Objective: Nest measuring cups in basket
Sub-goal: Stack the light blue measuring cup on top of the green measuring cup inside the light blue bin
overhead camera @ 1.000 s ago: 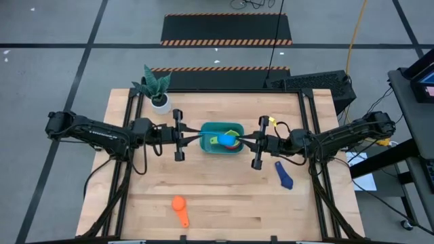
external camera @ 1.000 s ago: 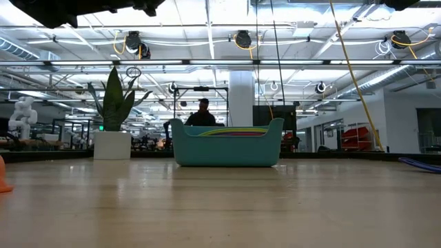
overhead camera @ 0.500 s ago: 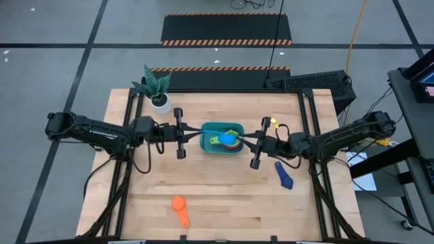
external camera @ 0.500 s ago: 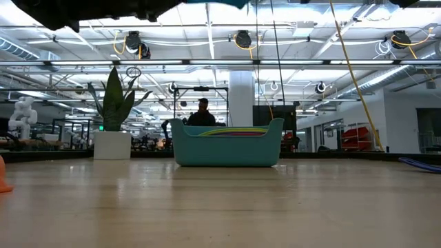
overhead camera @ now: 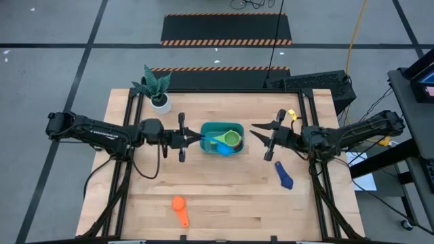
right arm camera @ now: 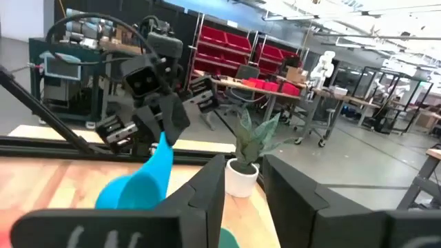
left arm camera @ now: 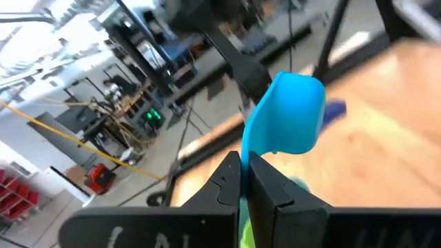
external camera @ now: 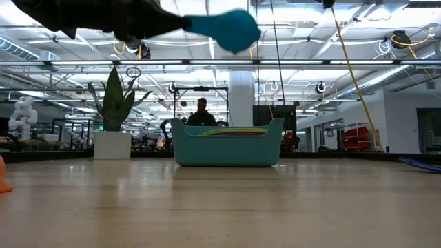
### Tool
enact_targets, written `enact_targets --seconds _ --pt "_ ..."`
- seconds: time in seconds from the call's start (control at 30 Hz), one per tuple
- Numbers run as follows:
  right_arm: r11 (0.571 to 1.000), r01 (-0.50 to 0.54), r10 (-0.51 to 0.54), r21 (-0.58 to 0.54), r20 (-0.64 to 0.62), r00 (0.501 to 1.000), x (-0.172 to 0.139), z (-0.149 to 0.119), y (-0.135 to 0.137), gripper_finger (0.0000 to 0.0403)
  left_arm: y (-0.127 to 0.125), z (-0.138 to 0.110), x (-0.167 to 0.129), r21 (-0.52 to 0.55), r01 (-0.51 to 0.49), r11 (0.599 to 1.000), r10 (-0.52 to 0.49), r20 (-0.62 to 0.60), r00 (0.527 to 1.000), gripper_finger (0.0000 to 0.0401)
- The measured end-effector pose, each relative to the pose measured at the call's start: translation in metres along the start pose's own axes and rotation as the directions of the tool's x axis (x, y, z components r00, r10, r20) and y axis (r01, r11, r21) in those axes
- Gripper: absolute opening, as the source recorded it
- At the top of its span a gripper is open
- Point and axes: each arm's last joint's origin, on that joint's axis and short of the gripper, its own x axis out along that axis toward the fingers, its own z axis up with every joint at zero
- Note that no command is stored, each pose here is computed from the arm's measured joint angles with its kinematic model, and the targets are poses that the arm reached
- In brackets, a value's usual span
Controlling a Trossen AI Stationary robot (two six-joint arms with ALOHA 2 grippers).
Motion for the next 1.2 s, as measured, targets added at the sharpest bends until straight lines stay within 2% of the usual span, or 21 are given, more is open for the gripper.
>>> enact_targets --seconds 0.1,0.23,0.6,0.8,0.9,1.07,1.2 --pt "1.000 0.002 -0.002 0.006 0.011 1.000 -0.004 0.003 -0.003 0.0092 -0.005 -0.007 0.005 0.055 0.005 0.998 -0.003 -0.047 0.999 0.0006" --pt "0.999 0.001 -0.001 -0.040 0.003 1.000 -0.005 0.002 -0.003 0.0091 -0.012 -0.022 0.017 0.157 -0.011 0.988 0.034 -0.141 0.989 0.0006" --pt "0.992 0.003 -0.002 -0.123 0.001 1.000 -0.004 0.002 -0.004 0.0091 -0.023 -0.056 0.044 0.361 -0.016 0.933 0.095 -0.204 0.974 0.0007" --pt "0.992 0.002 -0.002 -0.130 0.001 1.000 -0.004 0.002 -0.004 0.0091 -0.016 -0.061 0.045 0.371 -0.057 0.927 0.144 -0.210 0.967 0.0012" --pt "0.991 0.002 -0.002 -0.130 0.001 1.000 -0.004 0.002 -0.004 0.0091 -0.016 -0.063 0.045 0.377 -0.043 0.925 0.132 -0.215 0.968 0.0006" --pt "0.992 0.002 -0.002 -0.127 0.001 1.000 -0.004 0.002 -0.004 0.0091 -0.014 -0.068 0.046 0.371 -0.022 0.928 0.104 -0.201 0.974 0.0019" --pt "0.992 0.002 -0.002 -0.126 0.001 1.000 -0.004 0.002 -0.004 0.0091 -0.013 -0.070 0.046 0.371 -0.016 0.928 0.099 -0.206 0.974 0.0008"
